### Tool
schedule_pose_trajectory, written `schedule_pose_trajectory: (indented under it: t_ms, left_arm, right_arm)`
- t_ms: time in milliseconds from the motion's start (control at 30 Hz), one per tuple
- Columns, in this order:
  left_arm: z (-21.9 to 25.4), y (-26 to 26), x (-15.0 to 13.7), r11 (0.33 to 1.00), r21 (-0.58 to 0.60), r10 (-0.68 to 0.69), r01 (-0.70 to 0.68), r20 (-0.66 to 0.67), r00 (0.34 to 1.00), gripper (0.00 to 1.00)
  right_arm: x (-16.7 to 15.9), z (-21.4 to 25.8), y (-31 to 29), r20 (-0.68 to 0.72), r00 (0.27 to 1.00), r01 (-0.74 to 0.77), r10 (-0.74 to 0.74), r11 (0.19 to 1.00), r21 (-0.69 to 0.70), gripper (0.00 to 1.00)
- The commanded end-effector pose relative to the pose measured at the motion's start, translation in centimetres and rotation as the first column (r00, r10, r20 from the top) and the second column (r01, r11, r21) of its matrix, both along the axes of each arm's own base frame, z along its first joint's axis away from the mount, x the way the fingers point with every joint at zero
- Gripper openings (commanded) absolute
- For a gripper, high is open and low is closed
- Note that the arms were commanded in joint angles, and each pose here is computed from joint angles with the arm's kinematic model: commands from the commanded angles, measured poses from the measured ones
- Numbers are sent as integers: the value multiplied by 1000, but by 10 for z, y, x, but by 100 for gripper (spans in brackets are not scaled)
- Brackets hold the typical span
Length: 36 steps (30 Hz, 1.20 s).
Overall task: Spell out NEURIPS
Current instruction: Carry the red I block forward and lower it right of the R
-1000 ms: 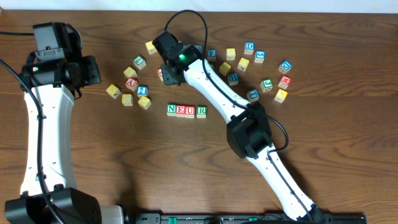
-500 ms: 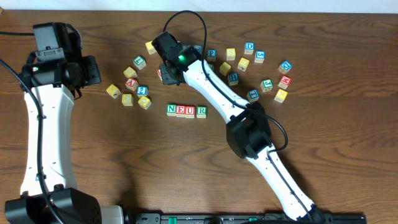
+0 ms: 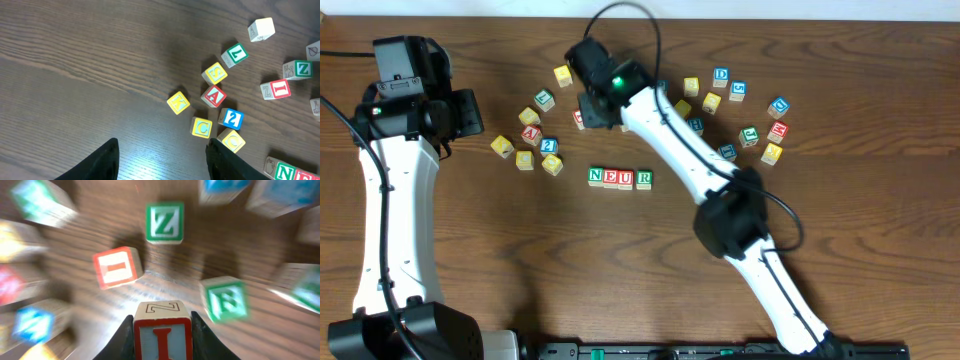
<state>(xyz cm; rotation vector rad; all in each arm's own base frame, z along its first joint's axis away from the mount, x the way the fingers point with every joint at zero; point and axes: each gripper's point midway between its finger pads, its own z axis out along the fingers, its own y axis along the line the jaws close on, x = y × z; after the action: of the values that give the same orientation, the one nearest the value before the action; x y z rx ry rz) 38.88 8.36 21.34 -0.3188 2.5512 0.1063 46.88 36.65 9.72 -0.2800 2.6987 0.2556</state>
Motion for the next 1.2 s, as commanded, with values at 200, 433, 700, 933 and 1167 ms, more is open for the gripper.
schedule_pose_trajectory:
  t_ms: [200, 433, 700, 933, 1167]
  left_arm:
    - [10, 1, -1, 1000, 4, 6, -6, 24, 1000, 55]
    - [10, 1, -1, 1000, 3, 6, -6, 24, 1000, 55]
    - [10, 1, -1, 1000, 4, 6, -6, 24, 1000, 55]
    - [10, 1, -1, 1000, 4, 6, -6, 24, 1000, 55]
    - [10, 1, -1, 1000, 3, 6, -6, 24, 1000, 55]
  right_arm:
    - [-44, 142, -88, 21, 998, 63, -63, 998, -4, 5]
    - [-76, 131, -153, -164, 976, 120, -141, 984, -130, 2]
    - [-93, 77, -169, -311, 933, 106, -184, 962, -252, 1]
    - [-100, 34, -174, -371, 904, 96, -212, 947, -307, 1]
    - [-94, -8, -161, -353, 901, 150, -250, 946, -287, 1]
